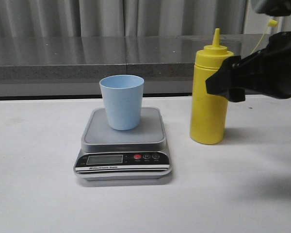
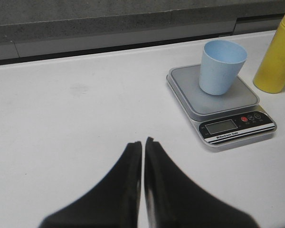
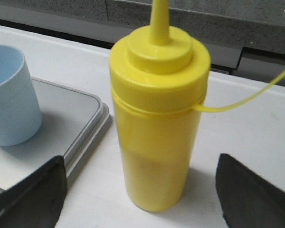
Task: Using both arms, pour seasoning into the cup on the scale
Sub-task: 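Move the right gripper to the yellow bottle and grasp it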
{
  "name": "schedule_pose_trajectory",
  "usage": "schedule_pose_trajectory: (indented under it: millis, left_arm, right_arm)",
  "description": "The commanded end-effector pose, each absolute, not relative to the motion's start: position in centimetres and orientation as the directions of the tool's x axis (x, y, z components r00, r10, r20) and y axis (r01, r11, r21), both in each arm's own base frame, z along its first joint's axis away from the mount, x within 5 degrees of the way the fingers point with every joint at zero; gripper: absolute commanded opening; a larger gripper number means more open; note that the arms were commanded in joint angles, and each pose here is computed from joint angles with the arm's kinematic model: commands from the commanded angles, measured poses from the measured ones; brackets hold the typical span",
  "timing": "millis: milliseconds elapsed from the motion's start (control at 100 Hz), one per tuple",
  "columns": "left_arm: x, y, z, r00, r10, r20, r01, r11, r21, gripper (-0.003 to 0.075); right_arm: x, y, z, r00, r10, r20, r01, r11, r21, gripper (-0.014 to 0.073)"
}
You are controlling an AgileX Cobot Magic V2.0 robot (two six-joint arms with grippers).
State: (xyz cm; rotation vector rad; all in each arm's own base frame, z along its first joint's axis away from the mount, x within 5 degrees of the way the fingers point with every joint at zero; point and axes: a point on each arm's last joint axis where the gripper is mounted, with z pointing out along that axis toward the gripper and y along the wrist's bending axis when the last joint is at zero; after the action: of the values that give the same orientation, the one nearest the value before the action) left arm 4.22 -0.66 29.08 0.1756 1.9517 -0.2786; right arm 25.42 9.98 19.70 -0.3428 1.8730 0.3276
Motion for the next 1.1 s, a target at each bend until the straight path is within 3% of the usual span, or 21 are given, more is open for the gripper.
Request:
schedule_pose_trajectory:
  millis: [0,350,1090]
  left_arm:
    - [4.4,-0.8,30.4,-0.317,-0.034,-0.948,0.263,0.957,-0.122,0.0010]
    - [4.4,-0.8,30.4,-0.317,-0.034,-0.948,0.263,0.957,-0.122,0.0010]
    - [4.4,-0.8,30.4,-0.317,-0.034,-0.948,0.263,0.957,-0.122,0.0010]
  right_arm:
    - [26.3,10.6,21.1,-0.165,-0.026,-0.986,-0.423,0.905,0.047,0.0633]
    - [29.2,11.2,18.8,-0.168,0.026,-0.986,-0.386,0.918,0.090,0.0633]
    - [33.7,12.7,18.1,-0.152,0.057,-0.987,-0.366,0.924,0.110,0.0633]
